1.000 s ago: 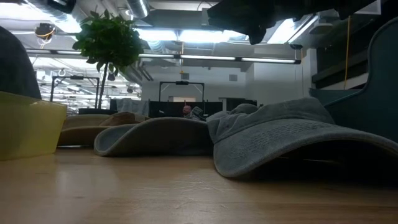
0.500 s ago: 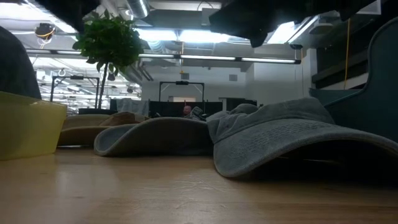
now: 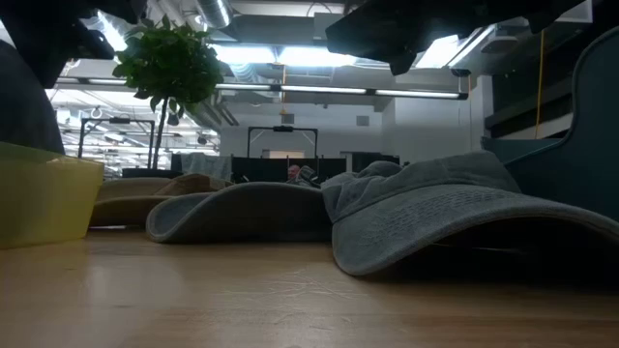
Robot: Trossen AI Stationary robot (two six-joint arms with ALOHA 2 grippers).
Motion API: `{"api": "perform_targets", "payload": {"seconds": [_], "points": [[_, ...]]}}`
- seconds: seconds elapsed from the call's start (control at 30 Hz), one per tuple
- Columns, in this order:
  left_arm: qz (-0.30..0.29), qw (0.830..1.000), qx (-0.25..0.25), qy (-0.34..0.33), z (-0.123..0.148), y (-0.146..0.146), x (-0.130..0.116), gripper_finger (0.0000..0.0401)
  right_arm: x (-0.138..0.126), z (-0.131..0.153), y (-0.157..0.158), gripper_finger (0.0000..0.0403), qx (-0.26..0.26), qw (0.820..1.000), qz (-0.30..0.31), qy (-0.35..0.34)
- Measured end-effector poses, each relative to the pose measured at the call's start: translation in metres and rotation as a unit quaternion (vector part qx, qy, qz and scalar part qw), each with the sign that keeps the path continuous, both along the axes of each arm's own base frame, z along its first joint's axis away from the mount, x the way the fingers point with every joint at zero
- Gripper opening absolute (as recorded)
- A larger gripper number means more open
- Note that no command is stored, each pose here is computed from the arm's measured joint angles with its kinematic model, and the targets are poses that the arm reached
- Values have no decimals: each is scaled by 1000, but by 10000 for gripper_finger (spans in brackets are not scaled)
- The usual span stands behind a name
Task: Pick & Place hat
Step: Put the top left blue cap into the yellow bin
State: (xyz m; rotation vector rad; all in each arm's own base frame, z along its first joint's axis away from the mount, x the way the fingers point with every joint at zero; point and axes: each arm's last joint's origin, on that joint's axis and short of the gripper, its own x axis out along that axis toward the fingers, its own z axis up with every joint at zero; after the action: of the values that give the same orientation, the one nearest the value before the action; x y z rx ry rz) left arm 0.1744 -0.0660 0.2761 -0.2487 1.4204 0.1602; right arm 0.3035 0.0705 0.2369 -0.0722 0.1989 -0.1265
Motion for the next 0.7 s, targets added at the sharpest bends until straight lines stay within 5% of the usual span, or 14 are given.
{"api": "perform_targets", "payload": {"seconds": [0.3,0.7], "points": [[-144,986,-83,-18,-10,-22,19,3,0,0,0,135,0,1000,1,1],[-358,912,-182,-89,-22,-64,40,3,0,-1,0,135,-5,1000,2,7]]}}
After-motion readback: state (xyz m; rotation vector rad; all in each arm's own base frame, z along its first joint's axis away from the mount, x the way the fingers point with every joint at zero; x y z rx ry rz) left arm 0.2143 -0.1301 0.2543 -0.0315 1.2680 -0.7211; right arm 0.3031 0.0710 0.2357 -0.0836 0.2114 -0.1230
